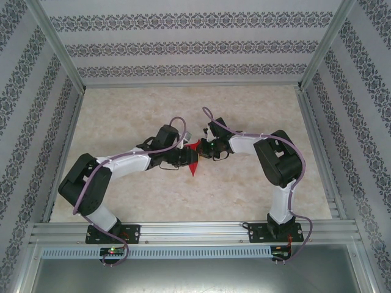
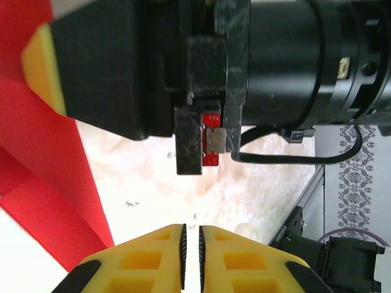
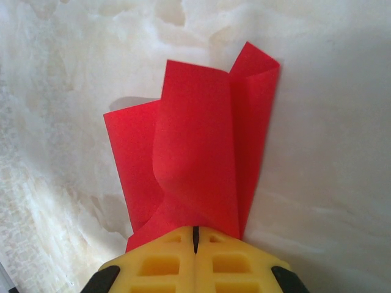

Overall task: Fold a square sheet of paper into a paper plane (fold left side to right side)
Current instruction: Fold the wing for the fifth time at the center of the table.

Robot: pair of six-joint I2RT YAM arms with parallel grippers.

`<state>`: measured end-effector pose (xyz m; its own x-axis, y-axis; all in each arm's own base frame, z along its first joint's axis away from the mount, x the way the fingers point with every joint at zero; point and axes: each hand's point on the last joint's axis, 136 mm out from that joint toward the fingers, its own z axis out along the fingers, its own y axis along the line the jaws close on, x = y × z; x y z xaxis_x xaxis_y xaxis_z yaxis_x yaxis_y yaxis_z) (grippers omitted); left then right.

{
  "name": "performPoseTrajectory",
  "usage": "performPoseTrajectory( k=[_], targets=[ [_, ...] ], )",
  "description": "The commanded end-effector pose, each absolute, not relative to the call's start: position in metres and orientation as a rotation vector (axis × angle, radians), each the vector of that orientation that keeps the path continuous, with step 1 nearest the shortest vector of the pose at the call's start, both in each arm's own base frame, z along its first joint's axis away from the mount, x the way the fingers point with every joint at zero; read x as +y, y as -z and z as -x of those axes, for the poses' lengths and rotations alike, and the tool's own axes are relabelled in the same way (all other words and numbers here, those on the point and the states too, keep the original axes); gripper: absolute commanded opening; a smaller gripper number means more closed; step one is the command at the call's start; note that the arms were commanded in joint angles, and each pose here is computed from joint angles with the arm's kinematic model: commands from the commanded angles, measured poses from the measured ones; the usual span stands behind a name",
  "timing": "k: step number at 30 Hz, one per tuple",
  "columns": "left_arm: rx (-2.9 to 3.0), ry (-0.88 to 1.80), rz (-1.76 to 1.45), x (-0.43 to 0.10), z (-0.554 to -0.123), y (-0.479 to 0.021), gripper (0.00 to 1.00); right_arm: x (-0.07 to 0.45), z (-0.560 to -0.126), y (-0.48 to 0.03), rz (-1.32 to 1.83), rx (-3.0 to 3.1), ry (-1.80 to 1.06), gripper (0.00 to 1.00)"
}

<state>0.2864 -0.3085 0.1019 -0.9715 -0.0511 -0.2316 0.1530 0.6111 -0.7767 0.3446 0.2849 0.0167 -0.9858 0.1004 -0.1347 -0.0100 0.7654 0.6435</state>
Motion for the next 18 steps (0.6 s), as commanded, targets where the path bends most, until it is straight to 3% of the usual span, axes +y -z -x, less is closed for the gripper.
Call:
performPoseTrajectory(
  k=[1, 18],
  targets=[
    [2.617, 1.344, -0.098, -0.322, -0.282, -0.099, 0.17, 0.273, -0.318, 0.018, -0.082, 2.951, -0.890, 0.00],
    [2.740, 1.220, -0.025, -0.312, -0.268, -0.049, 0.16, 0.273, -0.319, 0.015, -0.065, 2.951, -0.885, 0.00]
  ],
)
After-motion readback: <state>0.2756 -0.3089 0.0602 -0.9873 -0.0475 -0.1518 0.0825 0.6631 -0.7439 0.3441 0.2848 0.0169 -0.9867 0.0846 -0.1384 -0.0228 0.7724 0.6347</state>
